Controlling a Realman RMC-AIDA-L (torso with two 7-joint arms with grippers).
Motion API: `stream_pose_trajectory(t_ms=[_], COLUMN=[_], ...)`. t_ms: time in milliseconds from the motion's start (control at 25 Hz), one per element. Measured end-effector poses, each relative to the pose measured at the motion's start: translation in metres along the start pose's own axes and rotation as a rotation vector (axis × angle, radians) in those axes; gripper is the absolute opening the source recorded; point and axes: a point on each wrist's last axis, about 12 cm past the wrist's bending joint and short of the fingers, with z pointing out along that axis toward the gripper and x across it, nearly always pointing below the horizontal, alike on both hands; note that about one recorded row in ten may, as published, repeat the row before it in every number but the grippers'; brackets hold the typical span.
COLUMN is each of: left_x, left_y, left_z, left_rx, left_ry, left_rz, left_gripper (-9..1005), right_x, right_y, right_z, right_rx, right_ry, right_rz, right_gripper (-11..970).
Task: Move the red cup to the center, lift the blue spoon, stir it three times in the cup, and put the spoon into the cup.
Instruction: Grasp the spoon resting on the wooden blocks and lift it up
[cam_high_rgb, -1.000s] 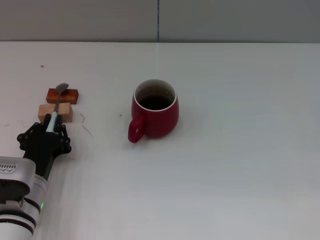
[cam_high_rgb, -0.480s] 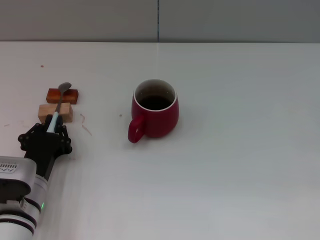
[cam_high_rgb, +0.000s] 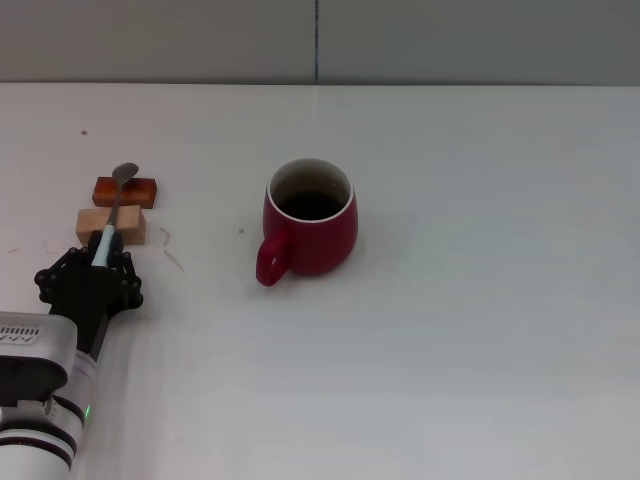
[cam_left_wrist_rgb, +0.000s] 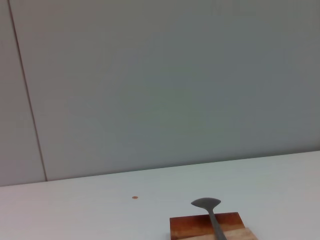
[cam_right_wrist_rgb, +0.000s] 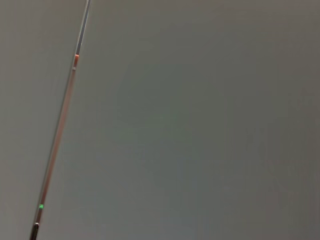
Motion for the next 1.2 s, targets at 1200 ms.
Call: stream_pose_trajectory(t_ms=[1200], left_x=[-0.011], left_y=[0.025], left_z=[0.006], left_rx=[0.089], left_ry=[-0.131], left_rz=[-0.578], left_gripper=[171], right_x=[0.0], right_y=[0.0], right_z=[0.0], right_rx=[0.006], right_ry=[0.0], right_rz=[0.004], right_gripper=[615])
